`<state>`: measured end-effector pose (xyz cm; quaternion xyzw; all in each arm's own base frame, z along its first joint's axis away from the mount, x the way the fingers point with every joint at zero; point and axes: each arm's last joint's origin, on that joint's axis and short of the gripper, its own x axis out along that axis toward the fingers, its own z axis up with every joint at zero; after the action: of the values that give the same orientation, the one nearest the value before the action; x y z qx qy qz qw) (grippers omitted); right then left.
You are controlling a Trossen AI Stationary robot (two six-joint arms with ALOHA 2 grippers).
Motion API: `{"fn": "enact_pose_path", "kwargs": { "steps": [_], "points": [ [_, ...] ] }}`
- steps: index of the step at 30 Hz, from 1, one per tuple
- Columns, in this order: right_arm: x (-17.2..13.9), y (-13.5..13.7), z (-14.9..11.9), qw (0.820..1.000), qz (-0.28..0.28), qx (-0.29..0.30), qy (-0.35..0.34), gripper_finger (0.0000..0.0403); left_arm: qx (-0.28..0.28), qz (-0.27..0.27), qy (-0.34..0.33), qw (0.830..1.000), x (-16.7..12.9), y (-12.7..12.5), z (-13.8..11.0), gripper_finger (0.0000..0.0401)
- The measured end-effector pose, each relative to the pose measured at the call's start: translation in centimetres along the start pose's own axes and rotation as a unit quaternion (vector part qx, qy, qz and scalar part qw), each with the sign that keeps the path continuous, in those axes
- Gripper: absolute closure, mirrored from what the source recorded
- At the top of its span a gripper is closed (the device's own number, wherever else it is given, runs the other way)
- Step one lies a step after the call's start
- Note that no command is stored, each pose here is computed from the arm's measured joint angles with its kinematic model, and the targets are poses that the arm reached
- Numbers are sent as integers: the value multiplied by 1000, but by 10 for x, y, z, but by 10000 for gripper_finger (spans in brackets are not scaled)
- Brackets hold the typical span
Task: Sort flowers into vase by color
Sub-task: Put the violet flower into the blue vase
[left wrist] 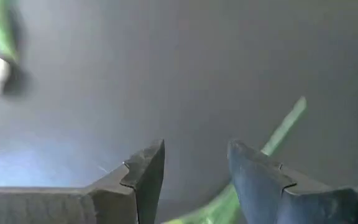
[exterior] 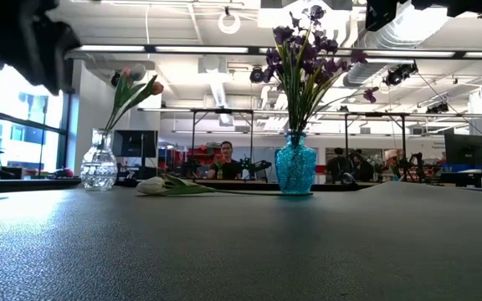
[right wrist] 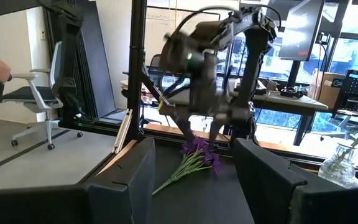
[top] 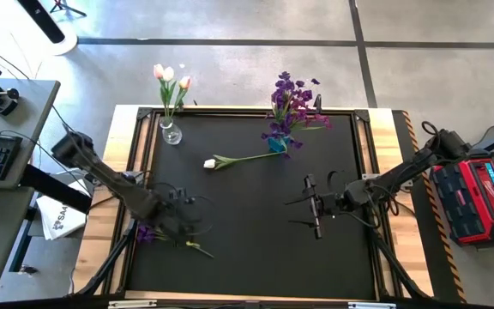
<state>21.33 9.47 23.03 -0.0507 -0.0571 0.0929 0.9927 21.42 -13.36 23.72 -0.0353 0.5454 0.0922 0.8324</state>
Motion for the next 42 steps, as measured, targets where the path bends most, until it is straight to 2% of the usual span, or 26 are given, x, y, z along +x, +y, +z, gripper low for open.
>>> {"fn": "enact_pose_path", "kwargs": {
  "steps": [3,8,11,16,21,24,26,28,30,37,42],
  "points": [
    [0,0,0,1000,0,-6,0,210,5,-31,72,997,17,-6,-1,236],
    [0,-1,0,1000,-2,-28,-2,210,5,-93,170,981,37,-7,2,236],
    [0,-2,1,999,-5,-38,-6,210,7,-103,190,976,44,-2,5,236],
    [1,-5,0,998,-11,-66,-4,210,24,-86,232,969,51,2,1,236],
    [2,-10,-1,997,-1,-74,-2,210,5,-142,262,955,50,-9,-3,236],
    [3,-13,-2,997,12,-75,-2,210,50,-166,237,956,48,-22,-6,236],
    [3,-14,-2,997,21,-78,-5,210,116,-157,213,957,48,-30,-12,236],
    [3,-15,-2,996,28,-80,-5,210,175,-125,195,957,52,-36,-18,236],
    [4,-16,-2,996,33,-81,-6,210,205,-103,194,954,57,-40,-24,236],
    [4,-16,-3,996,34,-78,-4,210,221,-79,246,940,83,-48,-34,236],
    [4,-16,-3,998,34,-56,-4,210,239,-49,274,930,90,-44,-37,237]
  ]
}}
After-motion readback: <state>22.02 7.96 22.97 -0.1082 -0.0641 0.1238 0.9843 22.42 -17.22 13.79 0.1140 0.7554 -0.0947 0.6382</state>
